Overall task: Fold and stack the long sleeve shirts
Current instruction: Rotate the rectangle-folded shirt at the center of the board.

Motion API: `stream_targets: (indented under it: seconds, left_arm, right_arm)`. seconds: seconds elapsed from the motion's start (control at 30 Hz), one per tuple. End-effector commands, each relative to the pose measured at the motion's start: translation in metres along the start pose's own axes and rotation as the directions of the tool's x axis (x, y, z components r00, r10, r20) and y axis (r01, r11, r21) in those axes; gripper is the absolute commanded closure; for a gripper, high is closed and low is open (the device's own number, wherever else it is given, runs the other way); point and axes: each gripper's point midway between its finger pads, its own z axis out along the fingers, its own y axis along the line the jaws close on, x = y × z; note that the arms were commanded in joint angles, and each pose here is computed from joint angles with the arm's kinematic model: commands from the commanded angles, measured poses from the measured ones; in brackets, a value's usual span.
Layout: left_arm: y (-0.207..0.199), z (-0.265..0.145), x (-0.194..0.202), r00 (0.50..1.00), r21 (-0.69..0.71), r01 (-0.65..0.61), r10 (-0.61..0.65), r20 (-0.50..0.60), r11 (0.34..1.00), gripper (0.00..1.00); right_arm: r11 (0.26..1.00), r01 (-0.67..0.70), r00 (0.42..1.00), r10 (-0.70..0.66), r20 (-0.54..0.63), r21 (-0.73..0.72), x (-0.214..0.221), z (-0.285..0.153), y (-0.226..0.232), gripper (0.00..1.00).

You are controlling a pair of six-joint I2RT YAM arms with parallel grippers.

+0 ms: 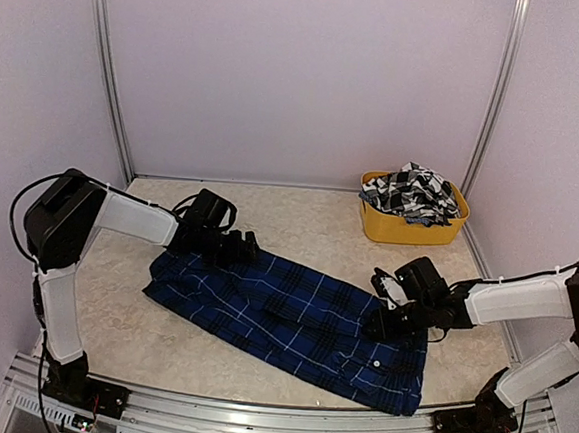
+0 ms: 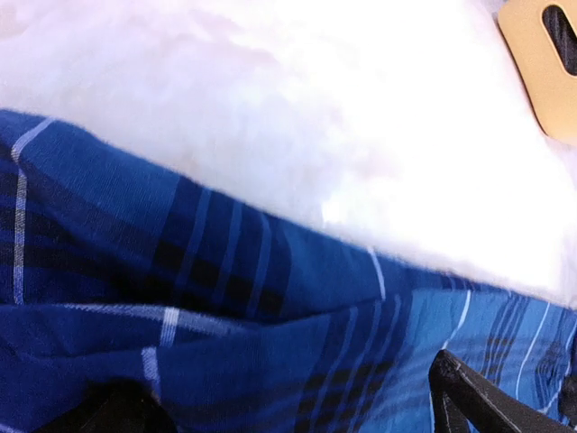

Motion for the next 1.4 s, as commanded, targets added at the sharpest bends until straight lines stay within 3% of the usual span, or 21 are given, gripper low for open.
stream_targets:
  seconds: [0.0,0.17,0.37,0.5,0.7,1.17,1.37]
  left_arm:
    - [-0.009,0.039,-0.041,0.993,0.012,-0.114,0.114,0.016,0.993,0.01]
    - [-0.020,0.047,-0.096,0.980,0.034,-0.153,0.147,0.131,0.988,0.01]
    - [-0.018,0.006,-0.125,0.958,-0.025,-0.172,0.173,0.227,0.985,0.01]
    - [0.006,-0.009,-0.109,0.974,-0.115,-0.110,0.130,0.186,0.987,0.01]
    - [0.029,-0.009,-0.087,0.991,-0.142,-0.018,0.037,0.132,0.990,0.01]
    - [0.038,0.051,-0.063,0.999,-0.043,0.052,-0.052,-0.006,0.998,0.01]
    - [0.020,0.079,-0.077,0.999,0.037,0.041,-0.040,-0.026,0.998,0.01]
  right_arm:
    - [0.999,0.034,0.990,-0.037,-0.135,-0.024,0.043,0.013,0.023,0.69]
    - [0.979,0.137,0.984,-0.152,-0.094,-0.153,0.040,0.009,0.079,0.68]
    - [0.967,0.199,0.980,-0.200,0.011,-0.162,0.008,-0.009,0.098,0.65]
    - [0.964,0.235,0.972,-0.230,0.052,-0.122,-0.013,-0.013,0.104,0.63]
    - [0.966,0.253,0.967,-0.251,0.045,-0.051,-0.026,-0.007,0.100,0.64]
    - [0.970,0.241,0.969,-0.242,0.057,0.028,-0.039,-0.007,0.092,0.63]
    - [0.972,0.223,0.972,-0.227,0.059,0.069,-0.043,-0.013,0.085,0.63]
